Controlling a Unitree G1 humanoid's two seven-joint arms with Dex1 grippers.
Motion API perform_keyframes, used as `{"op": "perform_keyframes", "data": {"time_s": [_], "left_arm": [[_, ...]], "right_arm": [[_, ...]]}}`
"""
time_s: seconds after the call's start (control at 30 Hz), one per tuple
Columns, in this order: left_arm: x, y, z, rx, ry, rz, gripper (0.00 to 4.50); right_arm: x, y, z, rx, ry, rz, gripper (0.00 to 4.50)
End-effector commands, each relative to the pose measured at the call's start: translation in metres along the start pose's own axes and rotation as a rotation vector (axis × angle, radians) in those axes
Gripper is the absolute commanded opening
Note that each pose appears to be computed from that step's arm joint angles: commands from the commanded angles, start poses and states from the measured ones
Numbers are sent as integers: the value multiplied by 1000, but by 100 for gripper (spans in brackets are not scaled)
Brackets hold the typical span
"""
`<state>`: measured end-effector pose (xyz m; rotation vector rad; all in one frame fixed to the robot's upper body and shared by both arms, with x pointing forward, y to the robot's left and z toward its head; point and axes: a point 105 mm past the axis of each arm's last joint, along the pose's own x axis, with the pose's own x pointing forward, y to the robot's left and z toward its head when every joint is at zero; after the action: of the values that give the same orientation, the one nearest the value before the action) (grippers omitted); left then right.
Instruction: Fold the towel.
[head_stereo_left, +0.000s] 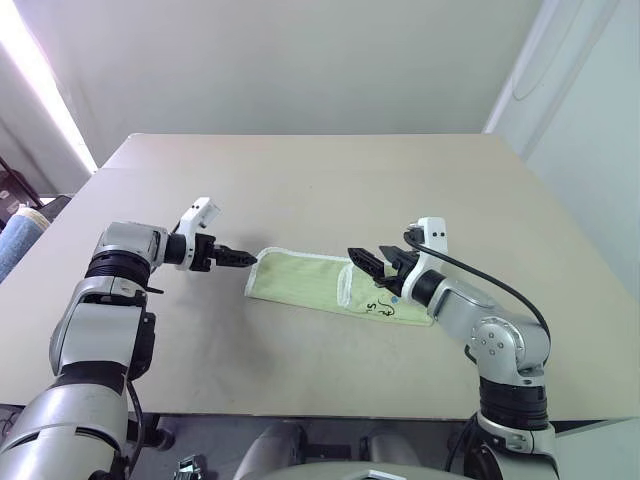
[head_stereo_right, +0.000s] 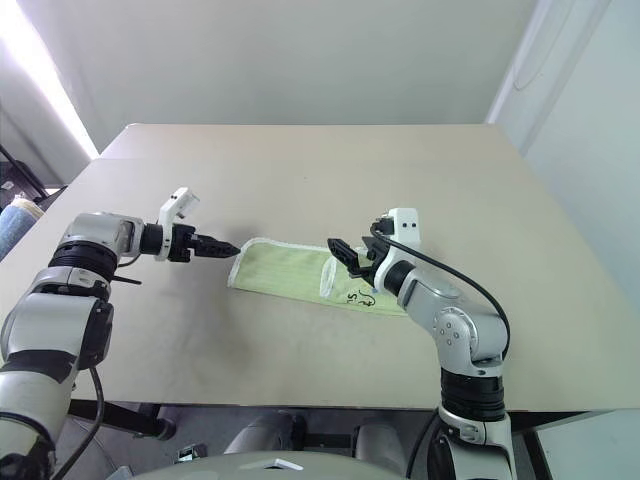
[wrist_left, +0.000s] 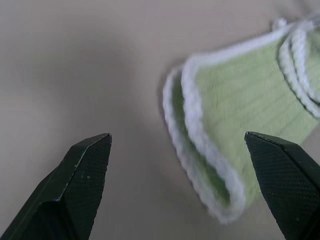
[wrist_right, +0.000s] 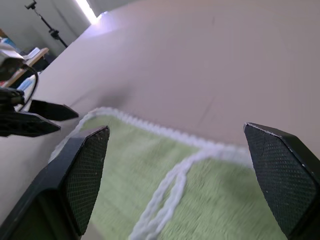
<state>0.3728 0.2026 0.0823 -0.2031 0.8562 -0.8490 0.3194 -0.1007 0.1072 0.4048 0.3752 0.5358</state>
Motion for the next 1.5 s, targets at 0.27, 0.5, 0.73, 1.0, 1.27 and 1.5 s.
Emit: {"op": "perform_keyframes", "data": {"time_s": [0.27, 0.5, 0.73, 1.0, 1.27, 1.5], "left_arm": [[25, -18, -11, -66, 90, -78, 450], [28, -17, -10, -139, 76, -46, 450], [37, -35, -4, -172, 79, -135, 450], [41, -41, -7, -189, 93, -159, 450], [45, -43, -6, -177, 79, -159, 390], [45, -52, -1, -170, 55, -212, 146]], "right_arm": [[-4, 8, 12, 56, -16, 25, 448], [-20, 26, 18, 27, -38, 124, 448], [-39, 38, 7, -355, 15, 186, 448], [-42, 20, 7, -461, 33, 141, 448], [-39, 2, 16, -440, -9, 48, 450], [-39, -1, 16, -433, -12, 32, 450]]}}
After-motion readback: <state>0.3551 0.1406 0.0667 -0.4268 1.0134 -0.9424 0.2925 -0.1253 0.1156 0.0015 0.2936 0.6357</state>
